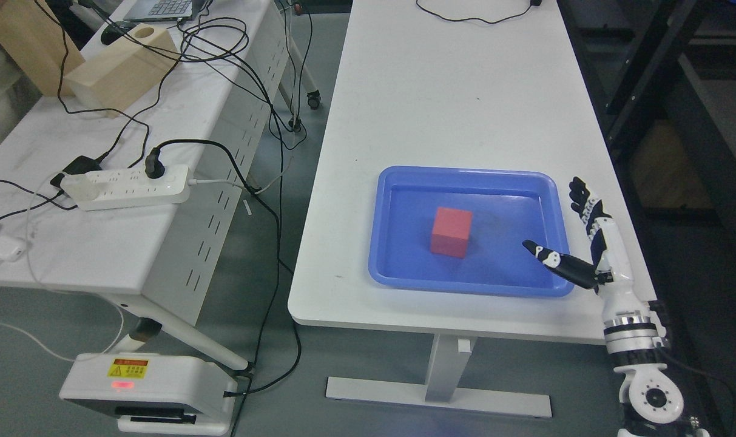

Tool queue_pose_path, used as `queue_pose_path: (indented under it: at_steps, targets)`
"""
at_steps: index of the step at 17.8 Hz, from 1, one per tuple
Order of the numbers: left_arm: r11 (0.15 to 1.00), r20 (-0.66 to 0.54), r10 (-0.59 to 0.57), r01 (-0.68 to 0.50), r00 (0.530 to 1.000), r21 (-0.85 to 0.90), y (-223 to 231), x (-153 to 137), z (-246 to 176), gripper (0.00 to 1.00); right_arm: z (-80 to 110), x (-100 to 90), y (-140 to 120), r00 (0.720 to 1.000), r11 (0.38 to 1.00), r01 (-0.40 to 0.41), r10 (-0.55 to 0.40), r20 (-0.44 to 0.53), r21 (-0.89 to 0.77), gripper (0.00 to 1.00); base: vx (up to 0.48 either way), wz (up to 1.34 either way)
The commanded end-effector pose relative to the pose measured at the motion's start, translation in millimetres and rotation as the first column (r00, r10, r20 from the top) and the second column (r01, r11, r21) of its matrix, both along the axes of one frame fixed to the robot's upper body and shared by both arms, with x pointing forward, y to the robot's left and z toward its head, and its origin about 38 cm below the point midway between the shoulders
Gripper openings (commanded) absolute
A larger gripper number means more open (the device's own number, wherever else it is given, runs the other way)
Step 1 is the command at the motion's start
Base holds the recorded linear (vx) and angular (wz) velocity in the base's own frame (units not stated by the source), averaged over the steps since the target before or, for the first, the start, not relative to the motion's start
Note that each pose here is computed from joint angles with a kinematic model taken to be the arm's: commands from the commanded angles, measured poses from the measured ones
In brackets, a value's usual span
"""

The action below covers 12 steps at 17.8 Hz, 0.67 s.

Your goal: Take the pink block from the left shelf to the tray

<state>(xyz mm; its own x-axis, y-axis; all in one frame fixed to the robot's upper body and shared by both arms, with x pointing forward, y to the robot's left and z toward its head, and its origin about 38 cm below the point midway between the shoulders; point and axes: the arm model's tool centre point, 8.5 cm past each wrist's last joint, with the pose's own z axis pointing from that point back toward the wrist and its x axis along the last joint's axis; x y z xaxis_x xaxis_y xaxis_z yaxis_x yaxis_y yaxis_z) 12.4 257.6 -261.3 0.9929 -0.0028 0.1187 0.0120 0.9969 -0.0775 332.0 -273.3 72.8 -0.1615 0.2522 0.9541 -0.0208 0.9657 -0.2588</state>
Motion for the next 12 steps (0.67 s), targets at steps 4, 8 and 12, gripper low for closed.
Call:
queue_pose_path:
  at_steps: [4,8,12]
  targets:
    - [1.0,-0.003,0.0,0.0,1.0,0.016,11,-7,0,1.0,-21.8,-2.3,-14,0.989,0.968,0.077,-0.045,-0.14,0.238,0.99,-0.14,0.09]
    - [1.0,-0.003,0.0,0.0,1.0,0.016,11,-7,0,1.0,-23.0,-8.9,-20,0.988,0.966,0.089,-0.056,-0.142,0.241,0.99,-0.133,0.0]
    - [1.0,-0.003,0.0,0.0,1.0,0.016,11,-7,0,1.0,-28.6,-15.0,-23,0.986,0.966,0.096,-0.059,-0.159,0.24,0.99,-0.142,-0.29]
